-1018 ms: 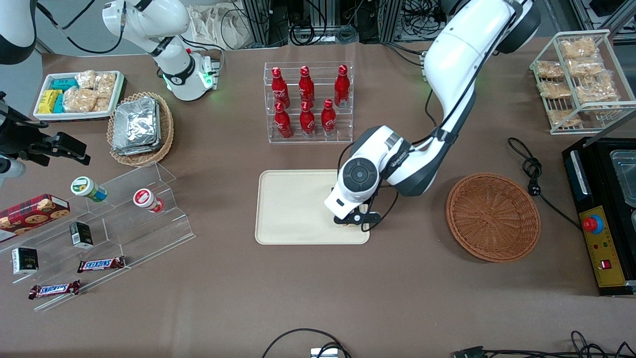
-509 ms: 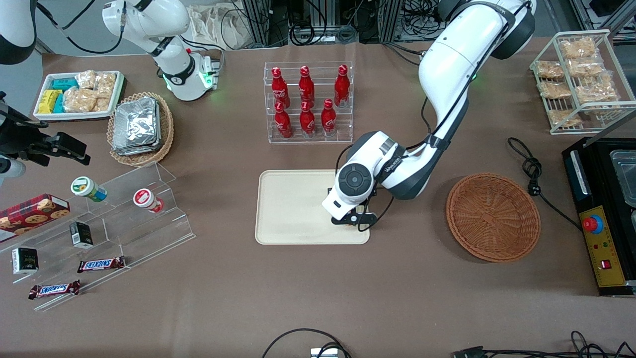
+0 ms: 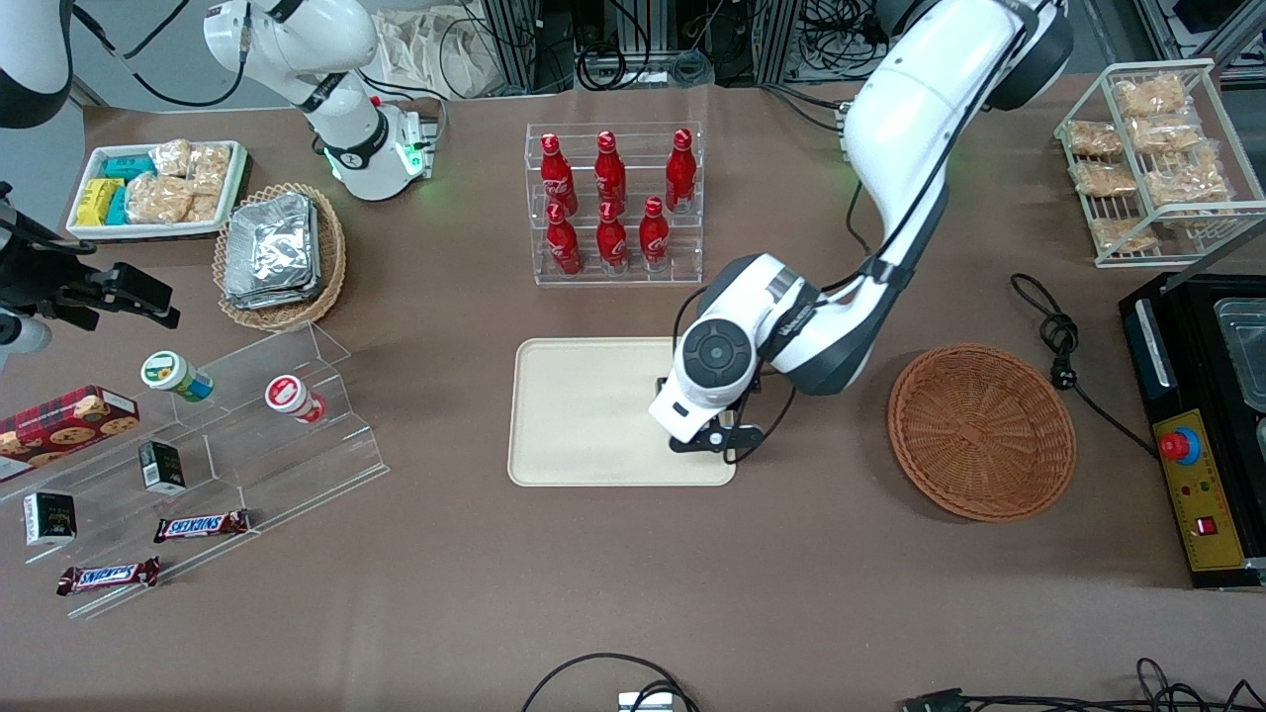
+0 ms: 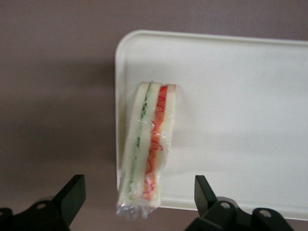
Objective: Place sandwich from basket to tray
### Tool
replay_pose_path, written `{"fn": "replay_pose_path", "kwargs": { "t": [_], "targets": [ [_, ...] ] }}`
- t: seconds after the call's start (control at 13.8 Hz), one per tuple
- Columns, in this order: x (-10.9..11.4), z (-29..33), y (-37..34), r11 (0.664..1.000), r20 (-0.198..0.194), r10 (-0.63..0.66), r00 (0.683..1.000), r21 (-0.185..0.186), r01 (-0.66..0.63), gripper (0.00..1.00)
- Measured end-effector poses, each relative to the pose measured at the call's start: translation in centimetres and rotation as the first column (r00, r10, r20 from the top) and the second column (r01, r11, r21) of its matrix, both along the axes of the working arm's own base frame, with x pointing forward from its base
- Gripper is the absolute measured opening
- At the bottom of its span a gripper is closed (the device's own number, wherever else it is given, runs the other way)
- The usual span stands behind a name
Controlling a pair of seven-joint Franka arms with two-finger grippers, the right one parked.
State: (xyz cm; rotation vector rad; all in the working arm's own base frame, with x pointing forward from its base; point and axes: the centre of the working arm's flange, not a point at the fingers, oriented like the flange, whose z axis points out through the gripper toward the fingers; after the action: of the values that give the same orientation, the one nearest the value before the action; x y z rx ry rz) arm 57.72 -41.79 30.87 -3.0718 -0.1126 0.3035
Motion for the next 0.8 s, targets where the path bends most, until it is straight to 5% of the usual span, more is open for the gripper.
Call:
{"fn": "replay_pose_path", "kwargs": {
  "t": [0.36,0.8],
  "targets": [
    [1.0,11.0,7.2,0.994,0.004,0.080,0.997,0.070,-0.080,1.00],
    [1.1,21.2,18.4,0.979,0.100,0.193,0.976,0.051,-0.199,1.00]
  ]
}}
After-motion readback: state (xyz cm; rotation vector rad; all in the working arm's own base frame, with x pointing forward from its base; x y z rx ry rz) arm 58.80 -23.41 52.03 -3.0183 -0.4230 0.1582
